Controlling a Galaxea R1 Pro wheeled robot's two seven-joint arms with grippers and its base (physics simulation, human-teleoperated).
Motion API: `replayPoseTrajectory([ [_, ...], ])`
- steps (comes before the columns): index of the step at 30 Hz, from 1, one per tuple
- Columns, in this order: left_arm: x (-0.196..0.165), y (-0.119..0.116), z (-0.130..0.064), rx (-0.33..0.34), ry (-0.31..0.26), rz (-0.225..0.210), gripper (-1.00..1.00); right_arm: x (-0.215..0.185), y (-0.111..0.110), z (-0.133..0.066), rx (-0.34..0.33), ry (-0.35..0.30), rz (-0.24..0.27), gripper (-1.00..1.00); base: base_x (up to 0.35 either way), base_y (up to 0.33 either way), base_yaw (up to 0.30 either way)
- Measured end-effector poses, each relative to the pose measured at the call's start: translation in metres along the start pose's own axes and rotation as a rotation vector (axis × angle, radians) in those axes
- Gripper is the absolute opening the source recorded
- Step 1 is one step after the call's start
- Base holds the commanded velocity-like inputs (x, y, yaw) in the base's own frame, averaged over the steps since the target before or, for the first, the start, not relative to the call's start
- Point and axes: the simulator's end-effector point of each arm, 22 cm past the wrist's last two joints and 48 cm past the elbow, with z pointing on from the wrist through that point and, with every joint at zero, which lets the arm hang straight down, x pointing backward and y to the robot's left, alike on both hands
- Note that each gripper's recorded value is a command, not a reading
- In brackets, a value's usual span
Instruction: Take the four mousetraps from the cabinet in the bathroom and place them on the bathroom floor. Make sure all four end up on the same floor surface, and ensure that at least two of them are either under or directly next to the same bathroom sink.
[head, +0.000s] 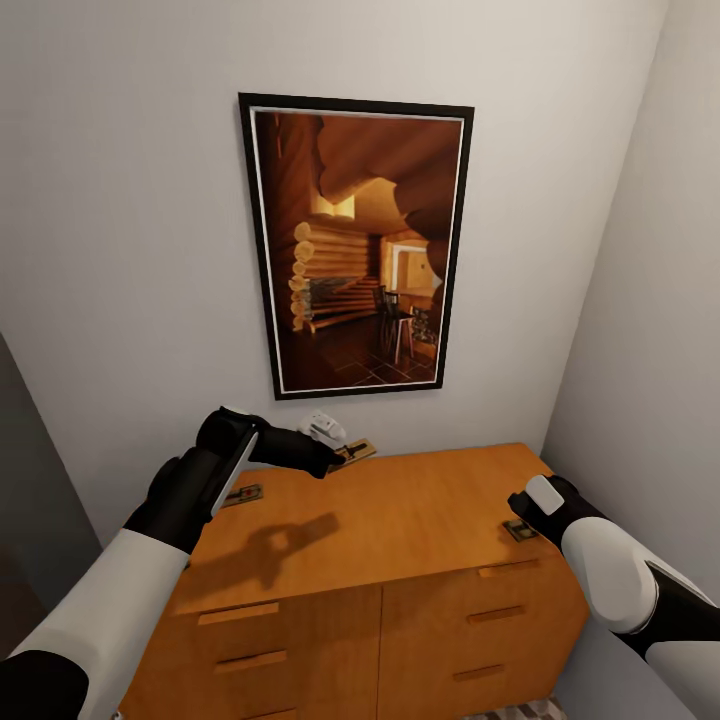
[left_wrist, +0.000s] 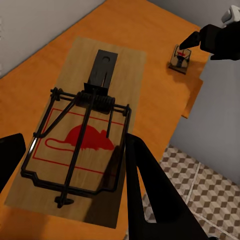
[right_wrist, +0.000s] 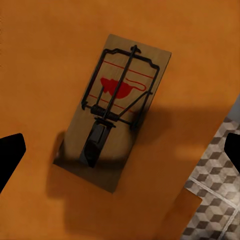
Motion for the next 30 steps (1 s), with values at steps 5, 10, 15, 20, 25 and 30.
replayPoseTrajectory([
  [5,0.0001,0.0005,-0.0004,-0.001,0.000,-0.002,-1.00,-0.0001,-0.0001,0.0000,0.000,0.000,-0.001,1.00,0.000,0.000,0.000],
  [10,-0.0003,-0.0007,0.0001,0.002,-0.001,-0.002,-1.00,-0.0001,-0.0001,0.0000,0.001,-0.001,-0.001,1.00,0.000,0.000,0.000],
  [15,-0.0004,-0.0007,0.0001,0.002,-0.001,-0.002,-1.00,-0.0003,-0.0002,0.0000,0.001,-0.001,-0.001,1.00,0.000,0.000,0.000],
  [20,-0.0012,-0.0025,0.0011,0.006,-0.002,-0.001,-1.00,-0.0011,-0.0012,0.0002,0.002,-0.002,-0.001,1.00,0.000,0.000,0.000],
  [25,-0.0028,-0.0050,0.0023,0.010,-0.006,-0.001,-1.00,-0.0016,-0.0017,0.0003,0.003,-0.002,0.000,1.00,0.011,0.000,0.000],
  [30,-0.0034,-0.0062,0.0023,0.012,-0.007,0.000,-1.00,-0.0018,-0.0020,-0.0002,0.002,-0.003,0.000,1.00,0.161,0.000,0.000],
])
